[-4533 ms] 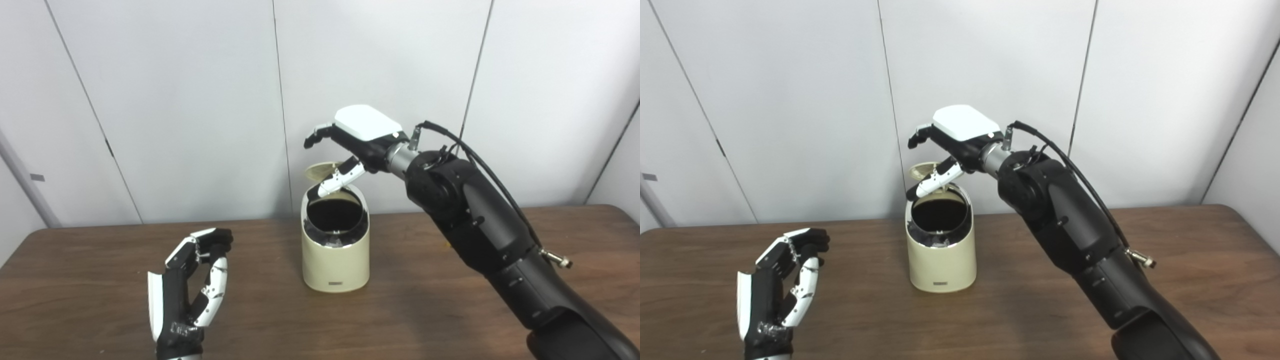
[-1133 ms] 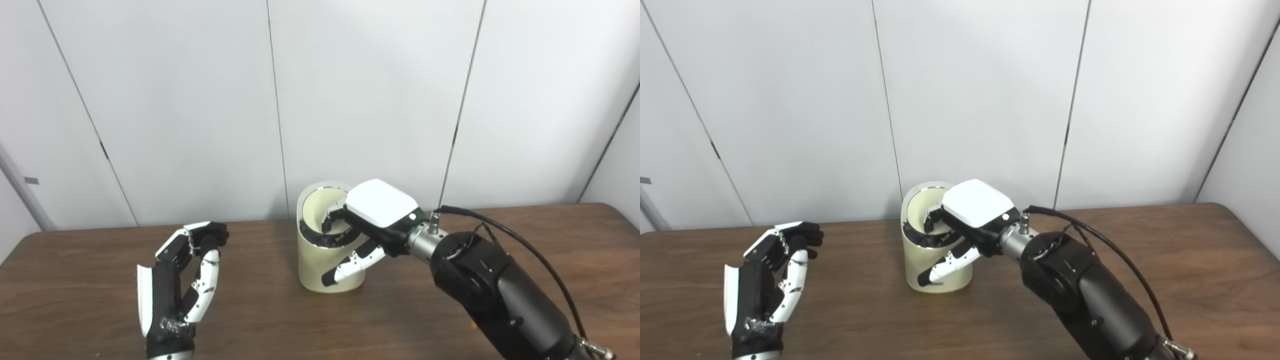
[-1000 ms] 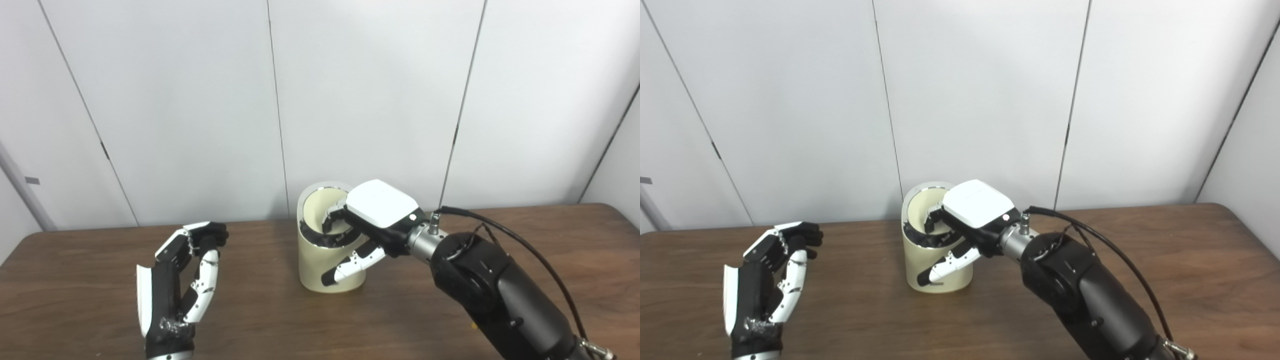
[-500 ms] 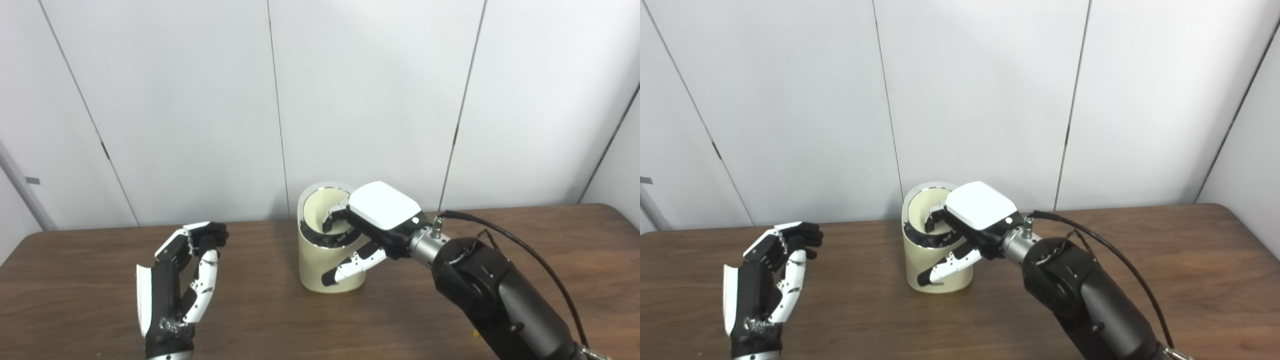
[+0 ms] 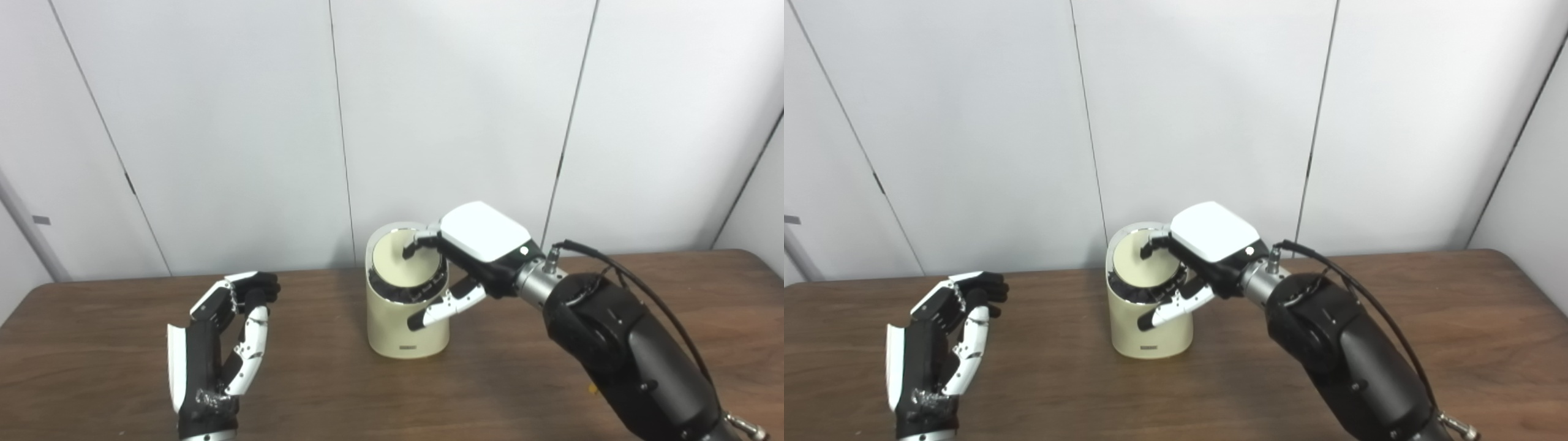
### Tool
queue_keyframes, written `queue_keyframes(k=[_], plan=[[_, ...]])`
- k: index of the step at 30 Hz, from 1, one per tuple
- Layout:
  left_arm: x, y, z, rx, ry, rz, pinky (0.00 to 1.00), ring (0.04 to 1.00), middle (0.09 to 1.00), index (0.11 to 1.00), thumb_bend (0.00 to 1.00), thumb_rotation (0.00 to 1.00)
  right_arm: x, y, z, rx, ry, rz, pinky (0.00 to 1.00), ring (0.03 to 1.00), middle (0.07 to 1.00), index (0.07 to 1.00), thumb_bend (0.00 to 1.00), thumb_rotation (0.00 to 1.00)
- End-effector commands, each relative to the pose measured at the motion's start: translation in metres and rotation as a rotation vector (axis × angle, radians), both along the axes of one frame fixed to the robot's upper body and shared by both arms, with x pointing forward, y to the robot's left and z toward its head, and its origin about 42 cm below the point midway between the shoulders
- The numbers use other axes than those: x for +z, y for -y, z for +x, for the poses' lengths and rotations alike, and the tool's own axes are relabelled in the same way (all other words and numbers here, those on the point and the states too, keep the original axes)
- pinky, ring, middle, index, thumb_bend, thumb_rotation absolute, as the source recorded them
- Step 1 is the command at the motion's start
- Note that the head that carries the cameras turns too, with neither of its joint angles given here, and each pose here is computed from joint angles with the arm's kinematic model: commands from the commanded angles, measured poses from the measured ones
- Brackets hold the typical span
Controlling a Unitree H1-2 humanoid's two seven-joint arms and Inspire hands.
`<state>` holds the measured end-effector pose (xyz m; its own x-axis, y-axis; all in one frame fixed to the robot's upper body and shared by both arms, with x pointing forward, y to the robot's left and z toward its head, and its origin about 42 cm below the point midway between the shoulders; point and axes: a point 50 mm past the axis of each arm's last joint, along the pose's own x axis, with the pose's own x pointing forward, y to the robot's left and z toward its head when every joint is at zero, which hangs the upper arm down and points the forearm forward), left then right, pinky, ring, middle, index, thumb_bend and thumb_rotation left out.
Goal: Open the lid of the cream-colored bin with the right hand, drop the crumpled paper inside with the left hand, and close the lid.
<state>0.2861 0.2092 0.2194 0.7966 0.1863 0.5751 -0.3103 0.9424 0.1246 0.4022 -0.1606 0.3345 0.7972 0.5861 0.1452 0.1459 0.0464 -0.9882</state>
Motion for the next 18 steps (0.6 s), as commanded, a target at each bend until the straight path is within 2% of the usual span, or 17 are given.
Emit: queue_keyframes(k=[1,14,16,18], plan=[[0.012,0.002,0.001,-0.007,0.059,0.015,0.49,0.571,0.583,0.589,0.18,0.50,0.025,-0.001,-0.002,0.018,0.087,0.031,0.70,0.777,0.755,0.704,0.91,0.78],[0.011,0.005,0.001,0.000,0.052,0.027,0.49,0.572,0.585,0.591,0.19,0.51,0.022,0.011,-0.013,-0.018,0.094,0.088,0.70,0.775,0.753,0.705,0.90,0.76],[0.012,0.005,0.001,-0.002,0.053,0.020,0.49,0.573,0.586,0.592,0.19,0.51,0.024,0.019,-0.023,-0.038,0.125,0.164,0.70,0.777,0.762,0.716,0.87,0.75],[0.012,0.004,0.001,-0.005,0.050,0.012,0.49,0.576,0.588,0.594,0.19,0.49,0.023,0.028,-0.036,-0.057,0.155,0.273,0.68,0.777,0.770,0.727,0.71,0.82]])
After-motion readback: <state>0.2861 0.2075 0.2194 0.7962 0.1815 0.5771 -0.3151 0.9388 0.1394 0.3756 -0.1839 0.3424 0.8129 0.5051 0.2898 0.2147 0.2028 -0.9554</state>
